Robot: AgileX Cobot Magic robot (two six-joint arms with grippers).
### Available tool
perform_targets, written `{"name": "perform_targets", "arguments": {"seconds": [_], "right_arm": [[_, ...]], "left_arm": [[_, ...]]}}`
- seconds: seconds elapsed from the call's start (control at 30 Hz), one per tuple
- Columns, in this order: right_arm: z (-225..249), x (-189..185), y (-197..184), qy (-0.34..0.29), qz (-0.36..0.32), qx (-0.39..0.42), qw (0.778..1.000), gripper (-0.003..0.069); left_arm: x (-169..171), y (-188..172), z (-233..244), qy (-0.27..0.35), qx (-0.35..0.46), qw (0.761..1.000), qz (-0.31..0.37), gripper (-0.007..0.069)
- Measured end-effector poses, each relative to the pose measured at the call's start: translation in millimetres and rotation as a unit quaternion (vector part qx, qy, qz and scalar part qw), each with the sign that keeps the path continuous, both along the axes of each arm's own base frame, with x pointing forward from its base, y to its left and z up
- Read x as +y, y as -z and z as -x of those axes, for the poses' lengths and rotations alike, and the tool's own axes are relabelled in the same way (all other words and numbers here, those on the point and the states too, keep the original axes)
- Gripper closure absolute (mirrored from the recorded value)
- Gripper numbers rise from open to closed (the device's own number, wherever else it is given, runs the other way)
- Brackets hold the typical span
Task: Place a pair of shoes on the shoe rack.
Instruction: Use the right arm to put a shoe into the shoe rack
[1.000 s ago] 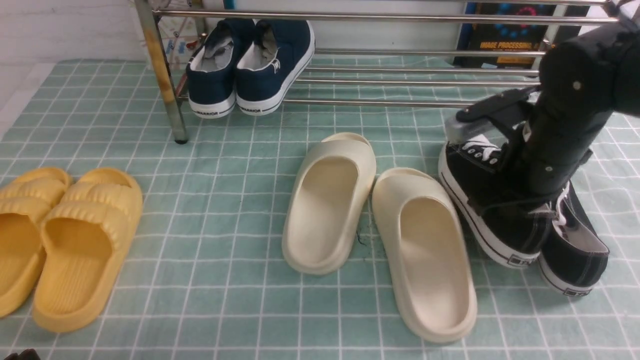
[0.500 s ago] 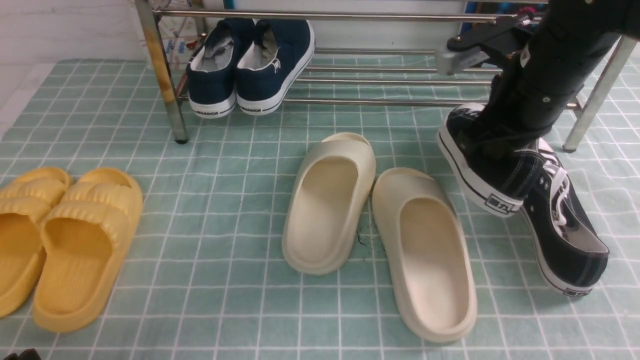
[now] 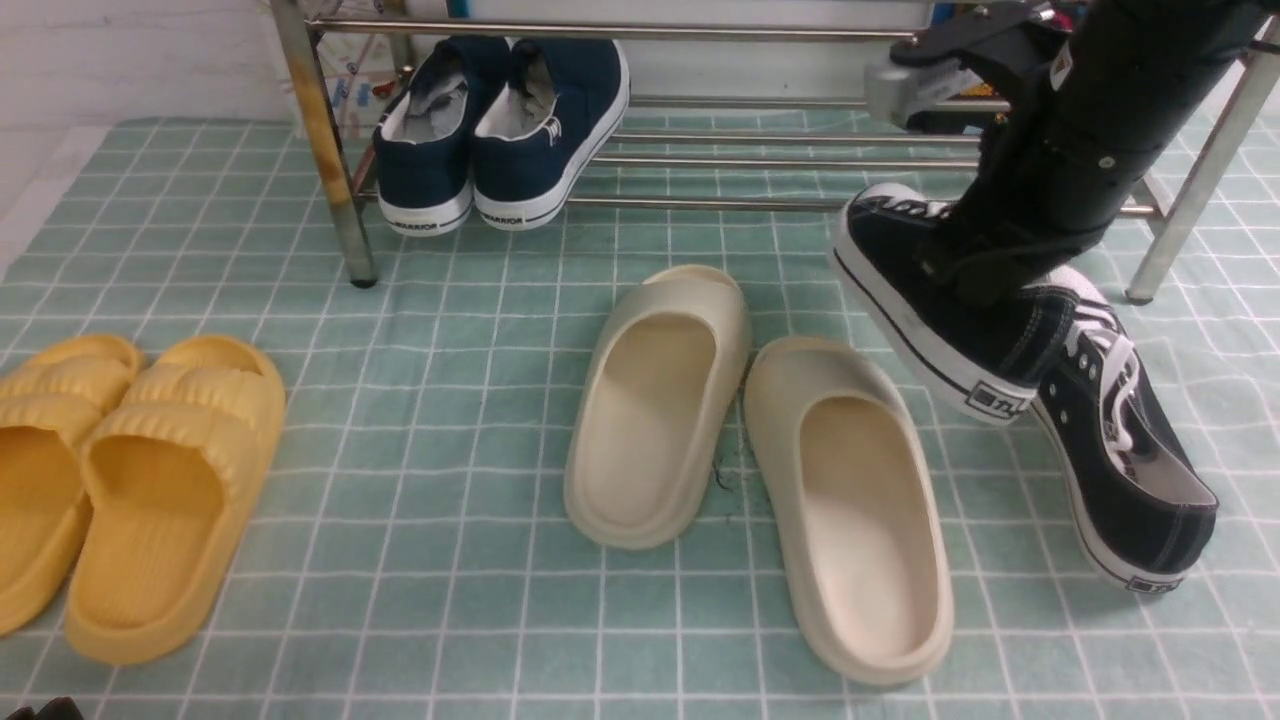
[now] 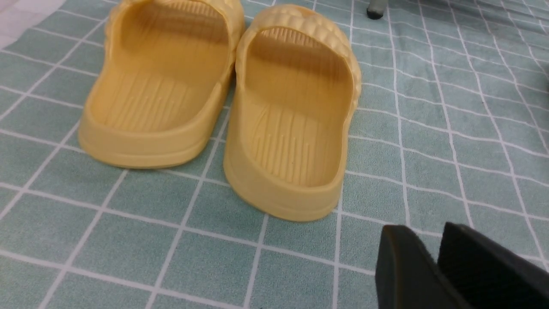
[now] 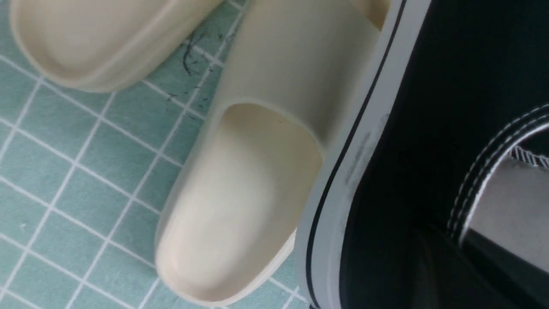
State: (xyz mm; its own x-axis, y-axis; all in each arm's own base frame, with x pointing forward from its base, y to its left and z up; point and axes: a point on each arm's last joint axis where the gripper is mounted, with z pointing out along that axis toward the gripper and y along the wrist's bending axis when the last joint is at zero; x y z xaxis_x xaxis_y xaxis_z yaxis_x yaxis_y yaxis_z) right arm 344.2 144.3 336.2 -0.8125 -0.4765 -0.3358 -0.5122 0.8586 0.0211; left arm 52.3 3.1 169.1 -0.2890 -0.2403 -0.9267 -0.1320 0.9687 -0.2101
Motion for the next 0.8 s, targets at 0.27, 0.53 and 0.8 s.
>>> {"name": "perform_targets", "arguments": {"seconds": [0.27, 0.53, 0.8], "right_arm": [[-1.8, -6.4, -0.6, 0.001, 0.035, -0.015, 0.999, 0.0644], [-14.6, -11.5, 1.9, -0.022, 0.084, -0.068, 0.994, 0.0644], [-41.7, -5.3, 21.3, -0.065, 0.110, -0.130, 0.983, 0.0644]], "left_arm": [[0.0, 0.0, 0.0, 0.000, 0.000, 1.000, 0.000, 0.0476], [0.0, 0.0, 0.0, 0.000, 0.000, 1.000, 0.000, 0.0470], [0.0, 0.0, 0.0, 0.000, 0.000, 1.000, 0.000, 0.0461]]}}
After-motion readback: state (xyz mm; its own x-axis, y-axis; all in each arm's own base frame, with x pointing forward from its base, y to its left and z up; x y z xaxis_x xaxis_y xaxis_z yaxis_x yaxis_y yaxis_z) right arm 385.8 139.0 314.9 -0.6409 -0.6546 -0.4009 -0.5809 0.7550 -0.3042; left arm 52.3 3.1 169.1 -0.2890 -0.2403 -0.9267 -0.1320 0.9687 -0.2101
